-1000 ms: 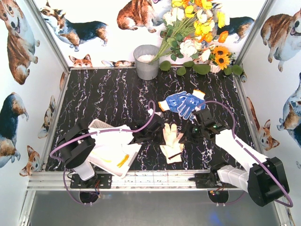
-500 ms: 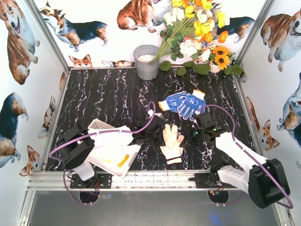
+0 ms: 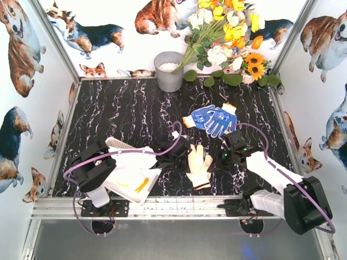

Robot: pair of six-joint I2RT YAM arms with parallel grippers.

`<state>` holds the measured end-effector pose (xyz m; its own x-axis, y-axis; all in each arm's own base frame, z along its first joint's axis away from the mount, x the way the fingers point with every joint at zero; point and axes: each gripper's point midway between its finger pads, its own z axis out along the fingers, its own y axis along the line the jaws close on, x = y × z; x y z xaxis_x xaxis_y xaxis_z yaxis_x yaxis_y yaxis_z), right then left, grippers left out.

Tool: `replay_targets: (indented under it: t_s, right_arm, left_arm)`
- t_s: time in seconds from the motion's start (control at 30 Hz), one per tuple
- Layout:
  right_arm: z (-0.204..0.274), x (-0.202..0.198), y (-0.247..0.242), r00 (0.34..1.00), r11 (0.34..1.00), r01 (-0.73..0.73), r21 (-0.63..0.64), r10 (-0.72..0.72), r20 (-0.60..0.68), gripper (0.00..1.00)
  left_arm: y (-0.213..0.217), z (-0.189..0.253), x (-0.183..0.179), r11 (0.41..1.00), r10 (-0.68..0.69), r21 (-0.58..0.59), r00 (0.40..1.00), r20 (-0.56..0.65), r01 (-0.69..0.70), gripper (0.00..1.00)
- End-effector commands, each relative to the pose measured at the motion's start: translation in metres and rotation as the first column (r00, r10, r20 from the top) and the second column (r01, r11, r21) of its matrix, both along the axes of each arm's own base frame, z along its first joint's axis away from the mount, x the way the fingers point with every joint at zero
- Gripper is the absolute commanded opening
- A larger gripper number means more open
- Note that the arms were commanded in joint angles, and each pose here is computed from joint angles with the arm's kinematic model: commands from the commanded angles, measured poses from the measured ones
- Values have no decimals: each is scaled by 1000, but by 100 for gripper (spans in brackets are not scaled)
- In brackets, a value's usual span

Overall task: Put the gloves into the storage basket
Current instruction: Pair the glove with the glove.

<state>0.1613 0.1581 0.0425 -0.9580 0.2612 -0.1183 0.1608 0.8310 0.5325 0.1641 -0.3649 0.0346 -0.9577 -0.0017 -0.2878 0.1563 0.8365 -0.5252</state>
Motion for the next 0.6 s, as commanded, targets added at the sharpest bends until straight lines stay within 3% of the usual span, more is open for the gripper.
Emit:
replay_targets:
  t_s: [0.0,0.23,0.57]
  right_arm:
    - [7,12,3,998,1000,1,9,-1,61,5]
    - [21,14,-4,994,1000,27,-10,-25,106,32]
    - [28,-10,-1,997,998,38,56,-41,66,50]
  left_arm:
    - [-2,-6,-7,1000,-13,-7,1000,-19,12,6]
    - [1,1,-8,1000,-6,-14,1000,-10,6,21]
    - [13,26,-4,999,15,-31,998,54,-13,45]
